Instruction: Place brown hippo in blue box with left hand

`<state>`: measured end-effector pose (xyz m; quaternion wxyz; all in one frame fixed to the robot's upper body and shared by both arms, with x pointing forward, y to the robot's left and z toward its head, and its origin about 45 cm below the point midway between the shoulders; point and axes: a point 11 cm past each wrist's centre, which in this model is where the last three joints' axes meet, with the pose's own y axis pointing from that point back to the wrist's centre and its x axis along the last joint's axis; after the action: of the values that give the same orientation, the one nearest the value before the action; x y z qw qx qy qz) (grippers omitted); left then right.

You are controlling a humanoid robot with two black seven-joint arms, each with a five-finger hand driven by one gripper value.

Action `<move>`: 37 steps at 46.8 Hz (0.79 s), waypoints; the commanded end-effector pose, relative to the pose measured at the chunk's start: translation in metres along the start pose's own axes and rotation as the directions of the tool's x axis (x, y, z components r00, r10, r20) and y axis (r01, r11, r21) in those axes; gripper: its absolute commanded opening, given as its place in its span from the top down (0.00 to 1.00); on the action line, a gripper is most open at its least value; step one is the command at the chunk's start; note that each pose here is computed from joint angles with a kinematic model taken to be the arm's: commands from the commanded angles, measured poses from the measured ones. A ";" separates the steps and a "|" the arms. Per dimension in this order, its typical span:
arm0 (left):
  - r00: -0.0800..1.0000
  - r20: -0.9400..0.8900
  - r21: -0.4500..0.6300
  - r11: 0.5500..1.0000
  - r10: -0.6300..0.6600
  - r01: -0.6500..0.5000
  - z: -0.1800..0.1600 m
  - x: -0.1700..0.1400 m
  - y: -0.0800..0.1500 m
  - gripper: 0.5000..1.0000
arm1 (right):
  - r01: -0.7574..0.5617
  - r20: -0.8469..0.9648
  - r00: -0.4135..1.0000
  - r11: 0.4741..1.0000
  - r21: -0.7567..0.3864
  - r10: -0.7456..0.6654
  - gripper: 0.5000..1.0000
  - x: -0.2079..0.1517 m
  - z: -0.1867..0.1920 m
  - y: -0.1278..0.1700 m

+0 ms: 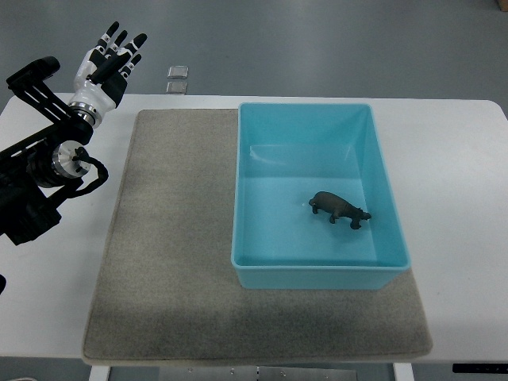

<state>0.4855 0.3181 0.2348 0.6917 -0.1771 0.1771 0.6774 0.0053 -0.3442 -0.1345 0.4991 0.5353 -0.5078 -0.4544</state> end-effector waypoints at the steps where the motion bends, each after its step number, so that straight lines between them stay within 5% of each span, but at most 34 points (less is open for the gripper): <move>1: 1.000 -0.019 0.012 1.000 -0.016 0.016 -0.006 -0.007 0.003 0.01 | 0.000 0.000 1.000 1.000 0.000 0.000 0.13 0.000 0.000 0.000; 37: 0.997 -0.060 0.042 0.998 -0.037 0.040 -0.025 -0.016 0.008 0.01 | 0.013 0.005 1.000 1.000 0.001 -0.013 0.13 -0.002 0.000 0.000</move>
<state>0.4769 0.2916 0.2209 0.7028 -0.1860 0.2092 0.6540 0.0053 -0.3435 -0.1345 0.4977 0.5356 -0.5077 -0.4557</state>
